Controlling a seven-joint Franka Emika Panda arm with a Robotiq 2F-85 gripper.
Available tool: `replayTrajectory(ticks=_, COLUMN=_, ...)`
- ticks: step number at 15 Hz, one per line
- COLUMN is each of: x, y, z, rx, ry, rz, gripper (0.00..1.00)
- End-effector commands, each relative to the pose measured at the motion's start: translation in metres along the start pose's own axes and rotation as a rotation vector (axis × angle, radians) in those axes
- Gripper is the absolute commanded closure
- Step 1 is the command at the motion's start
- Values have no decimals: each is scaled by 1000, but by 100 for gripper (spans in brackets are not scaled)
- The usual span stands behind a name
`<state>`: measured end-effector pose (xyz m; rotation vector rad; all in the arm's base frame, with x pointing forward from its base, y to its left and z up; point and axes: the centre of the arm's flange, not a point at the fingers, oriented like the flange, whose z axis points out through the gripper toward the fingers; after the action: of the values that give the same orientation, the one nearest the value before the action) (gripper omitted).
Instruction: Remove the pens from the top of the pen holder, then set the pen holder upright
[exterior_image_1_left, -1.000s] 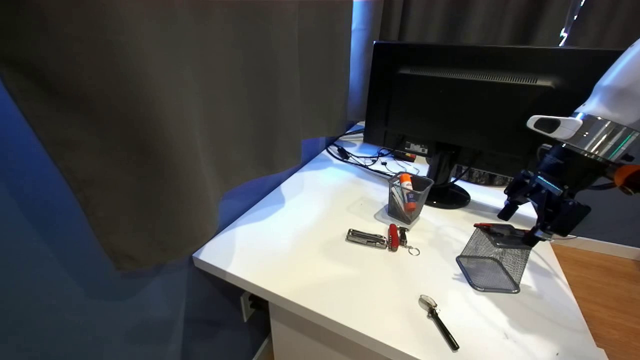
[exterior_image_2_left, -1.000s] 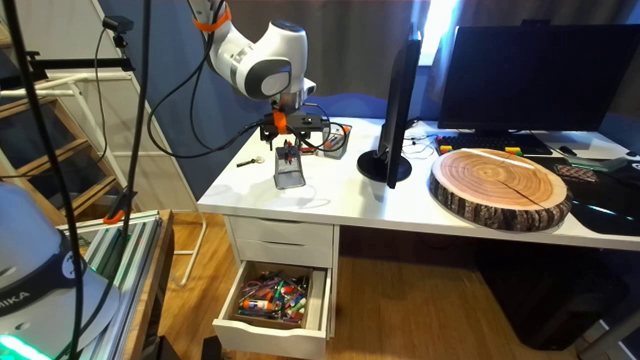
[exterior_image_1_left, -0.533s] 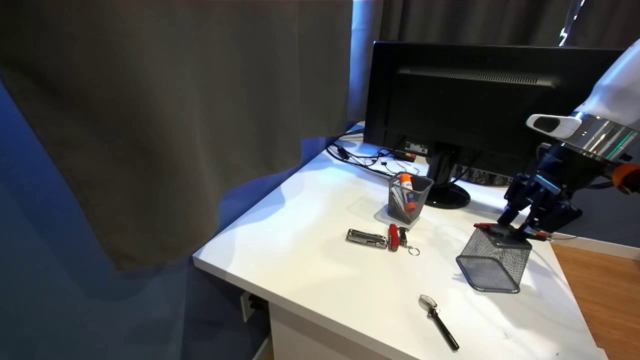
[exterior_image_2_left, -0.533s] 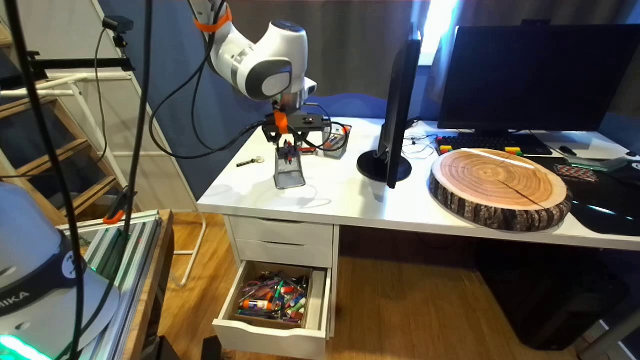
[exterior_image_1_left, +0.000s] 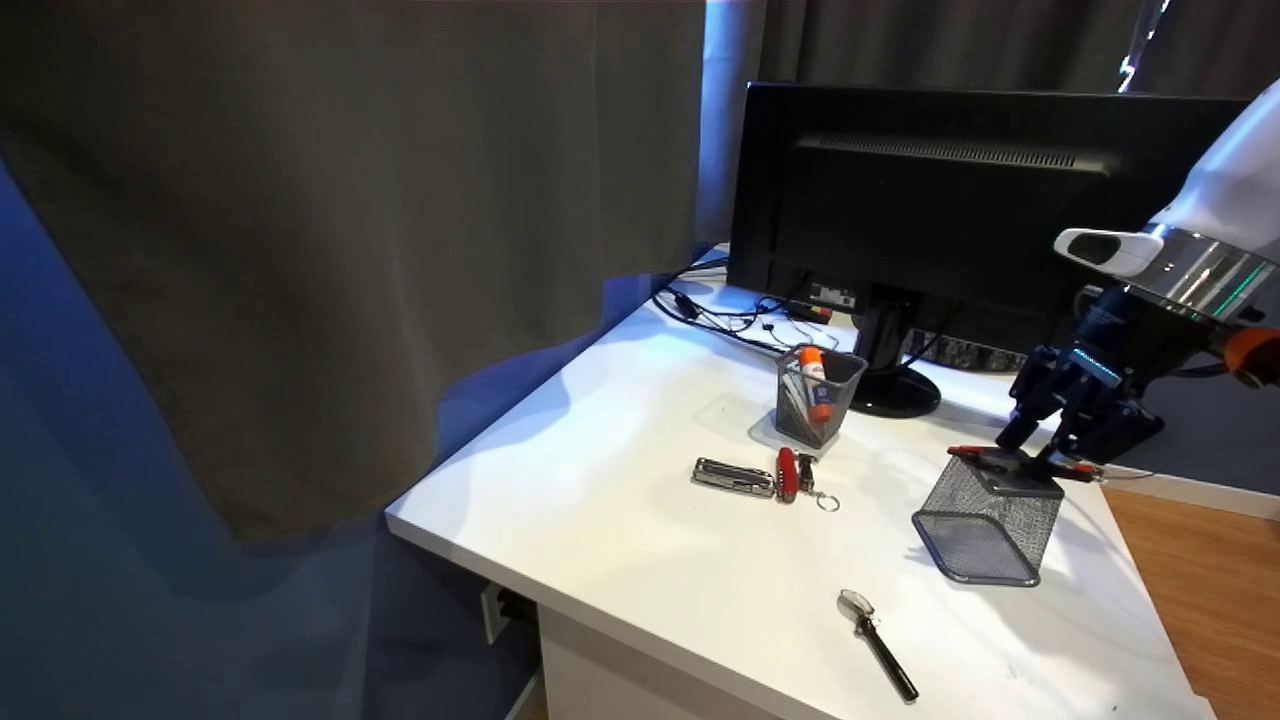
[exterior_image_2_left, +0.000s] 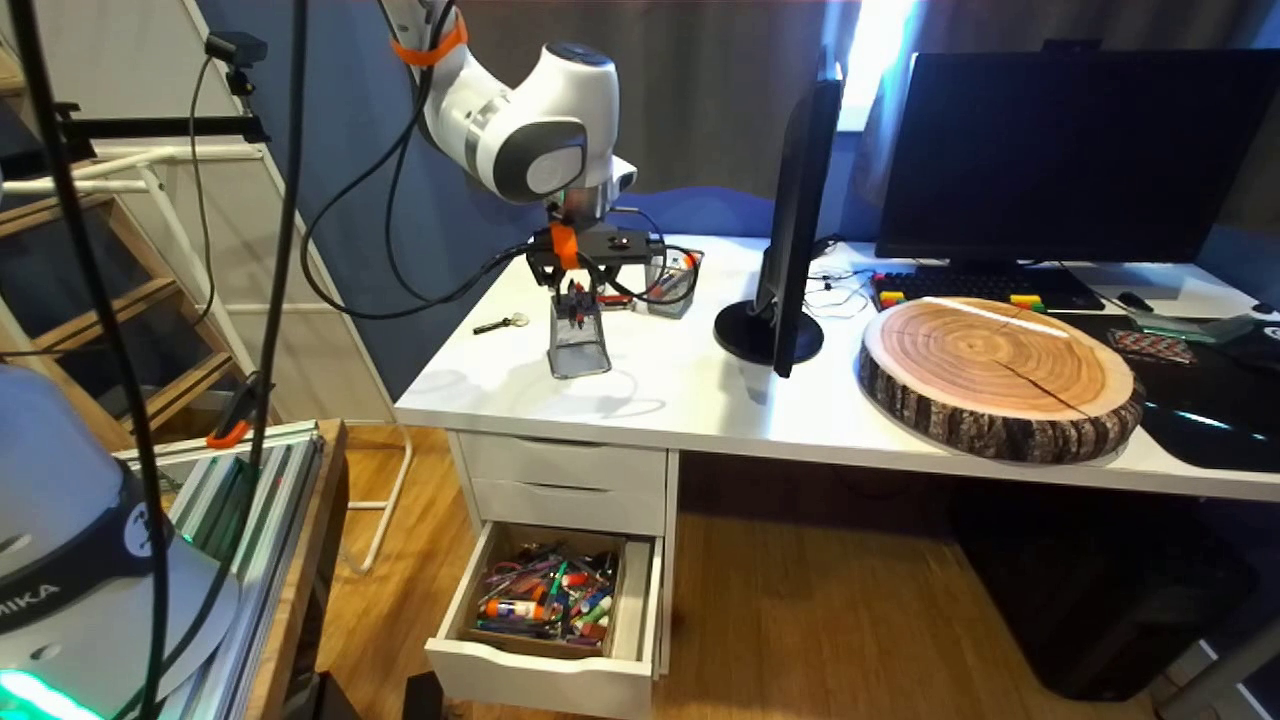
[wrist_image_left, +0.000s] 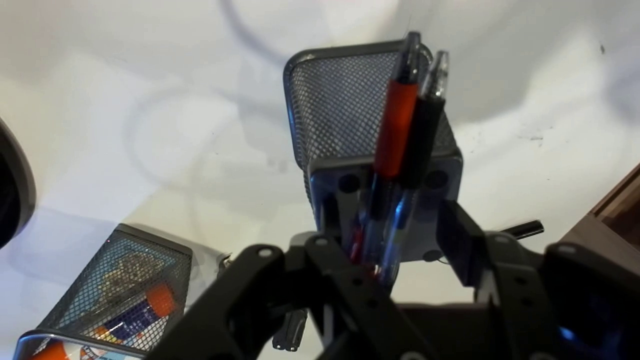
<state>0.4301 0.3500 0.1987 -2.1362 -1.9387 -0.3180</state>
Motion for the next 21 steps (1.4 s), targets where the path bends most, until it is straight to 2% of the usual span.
replayTrajectory(ticks=1, x=1, y=5, z=4, rx=-7, ry=19, rz=-17, gripper=46)
replayTrajectory(ticks=6, x=1, y=6, z=5, rx=-10, ry=26, rz=-18, gripper=47)
replayTrajectory(ticks=7, x=1, y=7, z=5, rx=-10, ry=27, rz=-17, gripper=52)
replayTrajectory(ticks=8, x=1, y=7, z=5, rx=-9, ry=26, rz=-17, gripper=72)
replayTrajectory(ticks=9, x=0, y=7, z=5, rx=-12, ry=28, rz=-16, gripper=76)
replayTrajectory(ticks=12, x=-1, y=9, z=3, rx=-15, ry=29, rz=-16, gripper=98)
replayTrajectory(ticks=13, x=-1, y=9, z=3, rx=-16, ry=30, rz=-16, gripper=100)
replayTrajectory(ticks=17, x=1, y=9, z=0, rx=-18, ry=27, rz=-24, gripper=96)
replayTrajectory(ticks=21, x=3, y=14, z=-20, rx=-50, ry=7, rz=-34, gripper=96)
